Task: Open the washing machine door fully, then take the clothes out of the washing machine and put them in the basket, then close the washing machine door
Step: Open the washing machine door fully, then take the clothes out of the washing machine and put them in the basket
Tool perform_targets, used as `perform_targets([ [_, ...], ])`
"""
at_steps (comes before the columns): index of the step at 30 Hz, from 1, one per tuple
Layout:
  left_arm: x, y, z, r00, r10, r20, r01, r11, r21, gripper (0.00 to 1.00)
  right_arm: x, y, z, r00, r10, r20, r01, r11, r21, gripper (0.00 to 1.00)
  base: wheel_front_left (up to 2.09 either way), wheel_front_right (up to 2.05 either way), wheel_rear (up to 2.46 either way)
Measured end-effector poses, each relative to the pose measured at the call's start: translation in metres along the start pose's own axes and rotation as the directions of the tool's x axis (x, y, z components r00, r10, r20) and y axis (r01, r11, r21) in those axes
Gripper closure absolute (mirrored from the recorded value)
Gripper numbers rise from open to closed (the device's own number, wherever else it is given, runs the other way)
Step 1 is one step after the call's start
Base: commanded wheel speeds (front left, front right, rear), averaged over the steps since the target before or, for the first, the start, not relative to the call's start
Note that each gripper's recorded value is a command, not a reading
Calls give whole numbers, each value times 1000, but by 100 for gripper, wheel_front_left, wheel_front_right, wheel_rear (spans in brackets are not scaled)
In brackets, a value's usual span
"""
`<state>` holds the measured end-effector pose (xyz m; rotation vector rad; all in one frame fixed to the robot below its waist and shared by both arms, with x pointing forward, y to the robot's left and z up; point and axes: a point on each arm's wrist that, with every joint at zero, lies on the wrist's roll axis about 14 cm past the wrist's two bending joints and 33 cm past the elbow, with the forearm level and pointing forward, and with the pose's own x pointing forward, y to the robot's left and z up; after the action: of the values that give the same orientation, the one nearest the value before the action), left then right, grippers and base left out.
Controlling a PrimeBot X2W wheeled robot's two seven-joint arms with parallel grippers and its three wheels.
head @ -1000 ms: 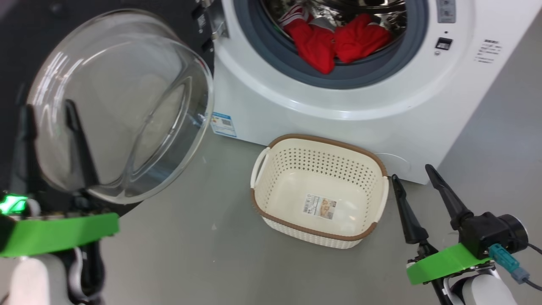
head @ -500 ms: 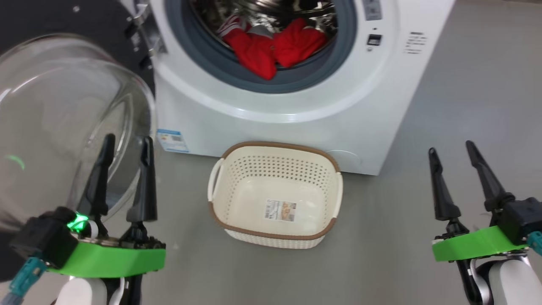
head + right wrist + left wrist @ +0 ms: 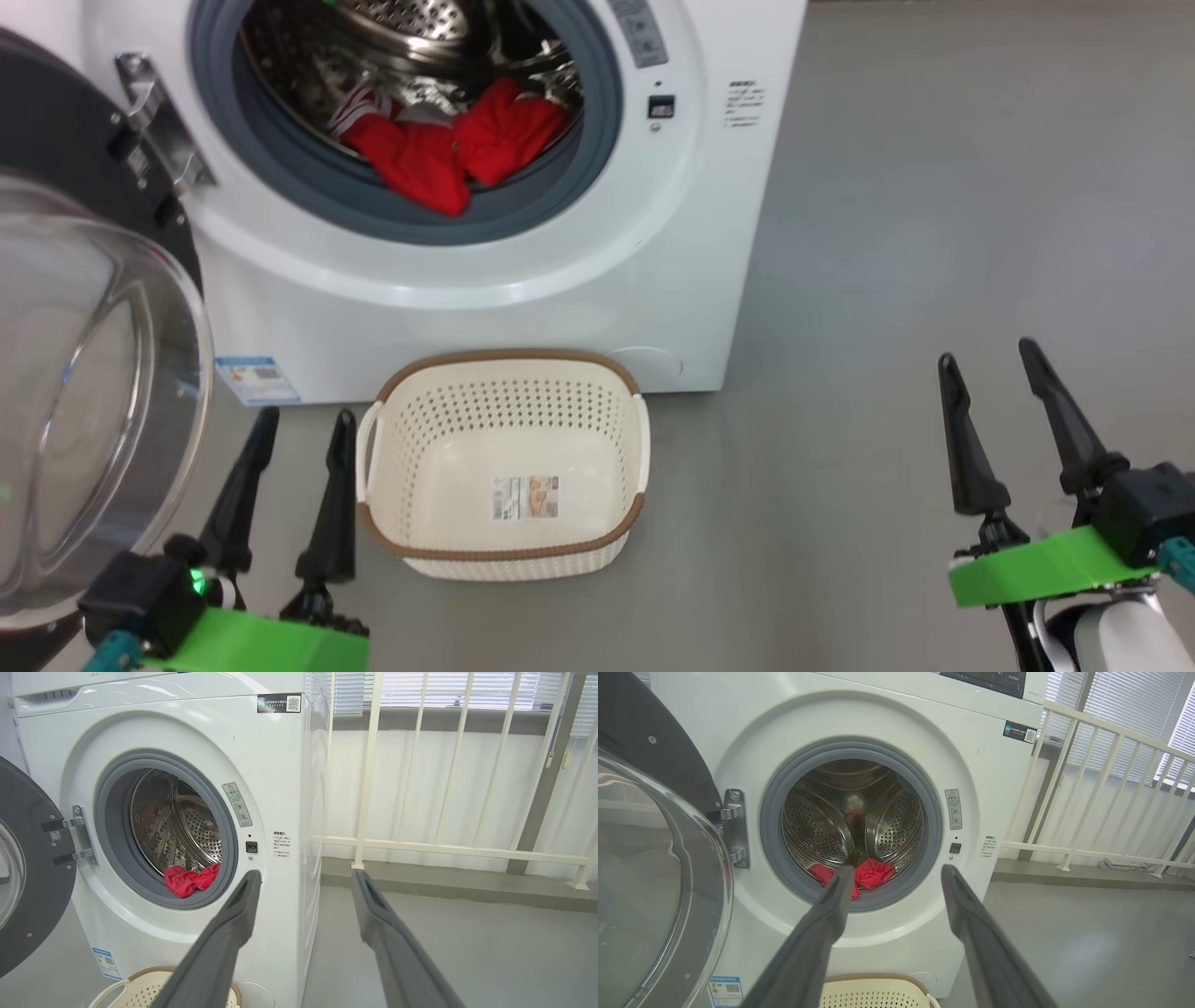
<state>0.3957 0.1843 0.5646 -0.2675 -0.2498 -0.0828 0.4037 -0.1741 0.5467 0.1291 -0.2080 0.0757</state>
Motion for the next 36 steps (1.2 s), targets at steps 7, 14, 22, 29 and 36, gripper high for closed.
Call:
perform_targets([
  [7, -21, -7, -19, 997, -11, -72, 14, 999, 40, 0, -32, -15, 3, 998, -53, -13, 53, 999, 0, 0, 0, 0, 0],
  [14, -32, -12, -25, 995, -30, -99, 36, 997, 62, 0, -53, -27, 9, 995, -101, -4, 101, 995, 11, 0, 0, 0, 0],
  [22, -37, -14, -25, 994, -34, -105, 41, 997, 61, 0, -68, -36, 7, 991, -133, -14, 133, 991, 6, 0, 0, 0, 0],
  [29, -38, -12, -26, 994, -30, -109, 38, 997, 72, 0, -68, -33, 7, 992, -125, -15, 125, 992, 7, 0, 0, 0, 0],
  [36, -41, -6, -29, 993, -6, -120, 17, 996, 90, 0, -65, -28, 5, 994, -109, -20, 110, 994, 10, 0, 0, 0, 0],
])
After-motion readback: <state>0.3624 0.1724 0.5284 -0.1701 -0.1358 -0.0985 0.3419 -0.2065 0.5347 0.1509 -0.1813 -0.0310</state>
